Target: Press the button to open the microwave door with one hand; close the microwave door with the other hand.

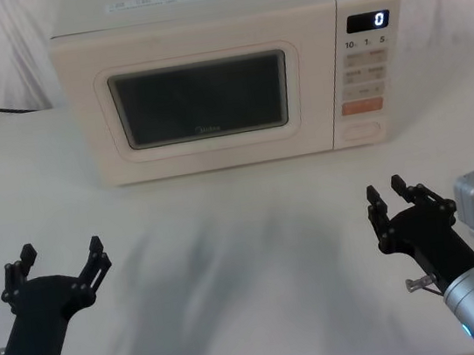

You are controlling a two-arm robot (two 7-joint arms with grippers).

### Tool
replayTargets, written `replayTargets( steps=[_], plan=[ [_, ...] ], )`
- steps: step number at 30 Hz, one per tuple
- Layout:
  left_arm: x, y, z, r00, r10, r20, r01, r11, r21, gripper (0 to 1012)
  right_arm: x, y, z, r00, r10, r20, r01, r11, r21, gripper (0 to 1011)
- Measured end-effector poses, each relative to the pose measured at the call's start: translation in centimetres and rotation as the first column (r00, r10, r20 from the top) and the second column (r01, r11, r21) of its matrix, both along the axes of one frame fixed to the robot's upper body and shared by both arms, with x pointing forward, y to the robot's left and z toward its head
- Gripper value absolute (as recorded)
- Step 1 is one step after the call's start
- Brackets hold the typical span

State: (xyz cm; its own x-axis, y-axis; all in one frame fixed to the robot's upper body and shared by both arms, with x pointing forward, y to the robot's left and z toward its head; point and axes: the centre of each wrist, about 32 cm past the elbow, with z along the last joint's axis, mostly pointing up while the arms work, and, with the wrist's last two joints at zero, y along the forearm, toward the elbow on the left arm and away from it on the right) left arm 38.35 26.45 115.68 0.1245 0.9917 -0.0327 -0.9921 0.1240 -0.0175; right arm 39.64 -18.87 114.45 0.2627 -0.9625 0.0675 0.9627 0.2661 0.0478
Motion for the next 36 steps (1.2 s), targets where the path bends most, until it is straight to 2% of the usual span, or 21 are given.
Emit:
replayTargets(
  steps=[8,11,12,25,32,36],
  plan=[
    [0.0,0.0,0.0,1.0000,0.000,0.000,0.000,1.0000,0.000,1001,0.0,0.0,0.0,1.000,0.000,0.000,0.000,1.000,0.000,121],
    [0.0,0.0,0.0,1.0000,0.000,0.000,0.000,1.0000,0.000,1001,0.0,0.0,0.0,1.000,0.000,0.000,0.000,1.000,0.000,62],
    [0.0,0.0,0.0,1.0000,0.000,0.000,0.000,1.0000,0.000,1001,0.0,0.0,0.0,1.000,0.000,0.000,0.000,1.000,0.000,10],
    [0.0,0.0,0.0,1.0000,0.000,0.000,0.000,1.0000,0.000,1001,0.2,0.0,0.0,1.000,-0.002,-0.001,0.002,1.000,0.009,0],
    [0.0,0.0,0.0,1.0000,0.000,0.000,0.000,1.0000,0.000,1001,1.7,-0.2,0.0,1.000,-0.004,-0.022,0.005,0.998,0.067,0],
    [0.0,0.0,0.0,1.0000,0.000,0.000,0.000,1.0000,0.000,1001,2.6,-0.2,0.0,0.999,-0.003,-0.037,0.005,0.997,0.073,0]
  ],
)
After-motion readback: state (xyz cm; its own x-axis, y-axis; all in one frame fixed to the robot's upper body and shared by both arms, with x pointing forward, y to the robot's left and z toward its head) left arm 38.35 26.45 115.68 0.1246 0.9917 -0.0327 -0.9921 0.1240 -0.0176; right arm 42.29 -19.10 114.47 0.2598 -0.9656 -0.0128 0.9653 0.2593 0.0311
